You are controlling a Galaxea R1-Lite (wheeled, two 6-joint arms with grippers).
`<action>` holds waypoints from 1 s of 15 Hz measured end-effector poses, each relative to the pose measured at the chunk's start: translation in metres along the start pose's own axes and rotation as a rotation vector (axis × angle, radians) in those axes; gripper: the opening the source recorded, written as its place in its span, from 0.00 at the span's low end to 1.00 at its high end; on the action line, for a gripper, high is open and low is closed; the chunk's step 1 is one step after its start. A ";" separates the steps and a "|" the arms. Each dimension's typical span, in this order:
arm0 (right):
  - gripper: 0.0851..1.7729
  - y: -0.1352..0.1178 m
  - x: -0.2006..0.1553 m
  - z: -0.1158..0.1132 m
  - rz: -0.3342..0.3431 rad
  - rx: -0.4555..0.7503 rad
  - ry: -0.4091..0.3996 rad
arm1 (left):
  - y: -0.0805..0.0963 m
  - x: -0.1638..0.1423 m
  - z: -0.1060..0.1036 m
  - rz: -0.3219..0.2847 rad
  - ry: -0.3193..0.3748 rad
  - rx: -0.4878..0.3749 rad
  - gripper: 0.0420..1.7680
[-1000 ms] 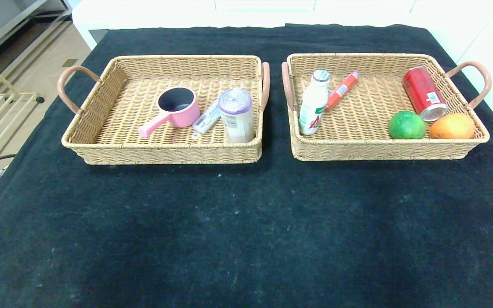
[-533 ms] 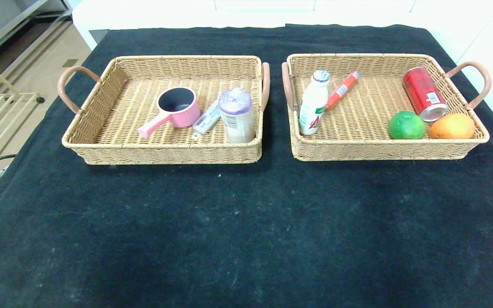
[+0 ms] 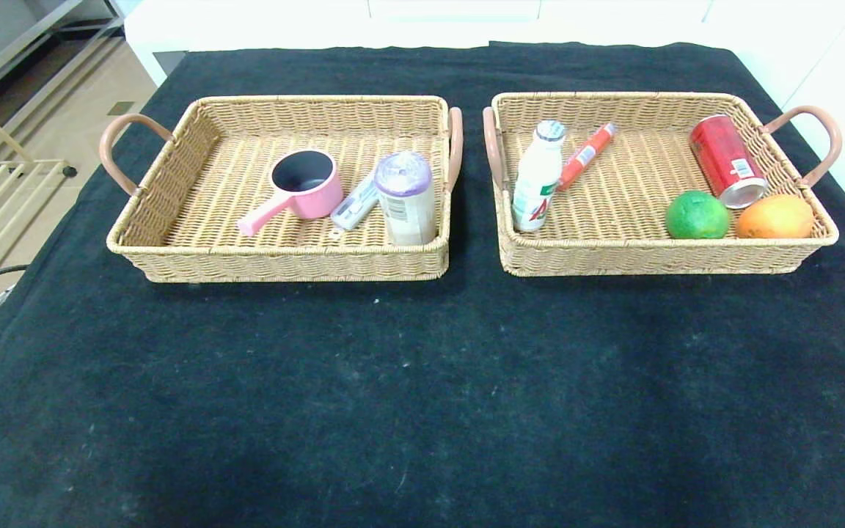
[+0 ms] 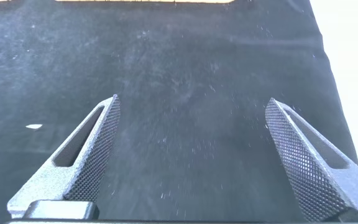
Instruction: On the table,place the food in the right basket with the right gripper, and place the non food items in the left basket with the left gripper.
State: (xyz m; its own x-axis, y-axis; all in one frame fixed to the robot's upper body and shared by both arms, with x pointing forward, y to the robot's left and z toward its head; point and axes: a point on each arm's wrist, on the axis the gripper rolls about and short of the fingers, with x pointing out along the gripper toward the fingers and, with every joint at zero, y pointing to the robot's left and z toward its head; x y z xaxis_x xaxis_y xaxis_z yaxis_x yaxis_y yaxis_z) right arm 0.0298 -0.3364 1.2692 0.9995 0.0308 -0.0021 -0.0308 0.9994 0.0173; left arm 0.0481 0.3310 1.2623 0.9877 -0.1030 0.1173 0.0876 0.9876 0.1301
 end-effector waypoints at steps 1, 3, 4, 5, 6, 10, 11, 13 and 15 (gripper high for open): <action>0.96 0.000 0.003 -0.009 0.004 -0.011 -0.026 | -0.001 0.002 -0.011 0.004 -0.001 0.003 0.97; 0.96 0.000 0.012 -0.025 0.007 -0.026 -0.082 | -0.003 0.004 -0.031 0.012 -0.002 -0.003 0.97; 0.96 -0.001 0.017 -0.031 0.007 -0.034 -0.126 | -0.003 0.005 -0.037 0.022 -0.026 -0.006 0.97; 0.96 -0.001 0.022 -0.039 0.006 -0.052 -0.154 | -0.004 0.007 -0.043 0.033 -0.049 -0.008 0.97; 0.96 -0.001 0.028 -0.049 0.004 -0.075 -0.160 | -0.004 0.009 -0.050 0.039 -0.051 -0.009 0.97; 0.96 -0.002 0.039 -0.083 -0.008 -0.117 -0.019 | -0.006 0.012 -0.072 0.072 0.042 -0.040 0.97; 0.96 -0.002 0.039 -0.085 0.000 -0.111 -0.008 | -0.006 0.012 -0.073 0.072 0.043 -0.048 0.97; 0.96 -0.002 0.039 -0.086 -0.001 -0.091 -0.005 | -0.006 0.012 -0.073 0.073 0.044 -0.051 0.97; 0.96 -0.002 0.039 -0.087 -0.009 -0.042 -0.003 | -0.005 0.012 -0.073 0.083 0.044 -0.067 0.97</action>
State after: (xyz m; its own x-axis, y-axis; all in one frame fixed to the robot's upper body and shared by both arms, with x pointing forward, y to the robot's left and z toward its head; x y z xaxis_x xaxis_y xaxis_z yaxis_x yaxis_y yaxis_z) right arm 0.0690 -0.3362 1.1825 0.9998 0.0221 0.0004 -0.0221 0.9994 -0.0249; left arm 0.0687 0.3331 1.1906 0.9966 -0.0170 0.0810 0.0125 0.9984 0.0555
